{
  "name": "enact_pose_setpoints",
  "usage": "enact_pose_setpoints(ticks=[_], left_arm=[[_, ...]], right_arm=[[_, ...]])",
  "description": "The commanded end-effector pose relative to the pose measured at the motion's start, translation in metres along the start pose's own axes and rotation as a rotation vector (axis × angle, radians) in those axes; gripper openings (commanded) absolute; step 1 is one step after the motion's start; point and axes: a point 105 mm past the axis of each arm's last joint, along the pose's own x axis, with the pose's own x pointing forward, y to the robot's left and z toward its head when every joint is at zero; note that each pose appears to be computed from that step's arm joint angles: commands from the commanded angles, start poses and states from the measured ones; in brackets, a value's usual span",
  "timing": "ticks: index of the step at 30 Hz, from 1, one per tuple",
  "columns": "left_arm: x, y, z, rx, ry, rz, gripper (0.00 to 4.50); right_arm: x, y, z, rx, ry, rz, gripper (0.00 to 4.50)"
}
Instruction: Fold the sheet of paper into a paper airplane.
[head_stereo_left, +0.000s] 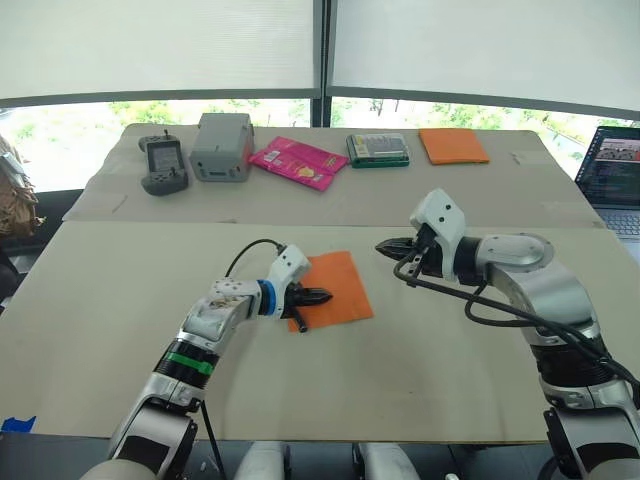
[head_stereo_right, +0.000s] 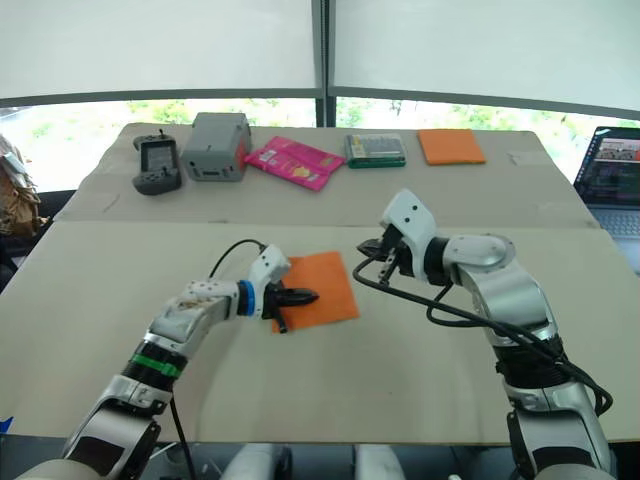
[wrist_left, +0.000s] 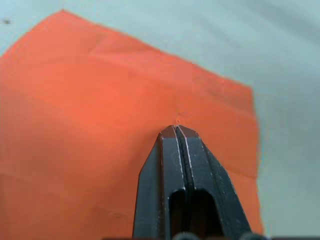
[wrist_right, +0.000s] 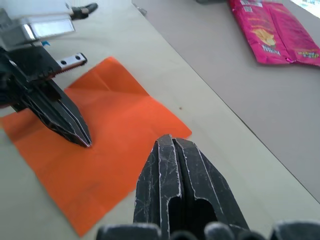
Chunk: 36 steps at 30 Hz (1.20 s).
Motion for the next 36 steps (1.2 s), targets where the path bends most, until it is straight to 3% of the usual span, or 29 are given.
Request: enact_pose_setpoints(ticks=[1,8,12,17,20,25,31,36], left_arm=[[0.009,-0.002,-0.001,0.022,0.011,-0.007,0.0],[-0.009,0.004,0.006,0.02,-0.022,0.007,0.0],[-0.026,0.005,0.016,-0.002,-0.07,0.021,0.0],[-0.076,0.022,0.038,-0.207,-0.18,0.158,0.0],[-0.093,0.026,0.045,-0.344,-0.252,0.198,0.83],[-0.101,0.035,0.033,-0.518,-0.247,0.284,2.45],[-0.082,0.027,0.018,-0.617,-0.204,0.235,2.45],[-0.076,0.037,0.01,-0.642,-0.18,0.296,2.45]], right_arm=[[0.003,0.008,0.013,-0.031,-0.047,0.013,0.06],[0.034,0.02,-0.018,-0.038,0.038,0.054,0.06],[0.042,0.019,-0.019,-0.04,0.036,0.059,0.06],[0.054,0.025,-0.025,-0.026,0.035,0.091,0.06],[0.057,0.026,-0.025,-0.019,0.025,0.098,0.0],[0.06,0.03,-0.025,-0.008,0.015,0.114,0.0],[0.059,0.027,-0.023,-0.015,0.011,0.104,0.0],[0.054,0.023,-0.021,-0.017,0.01,0.086,0.0]])
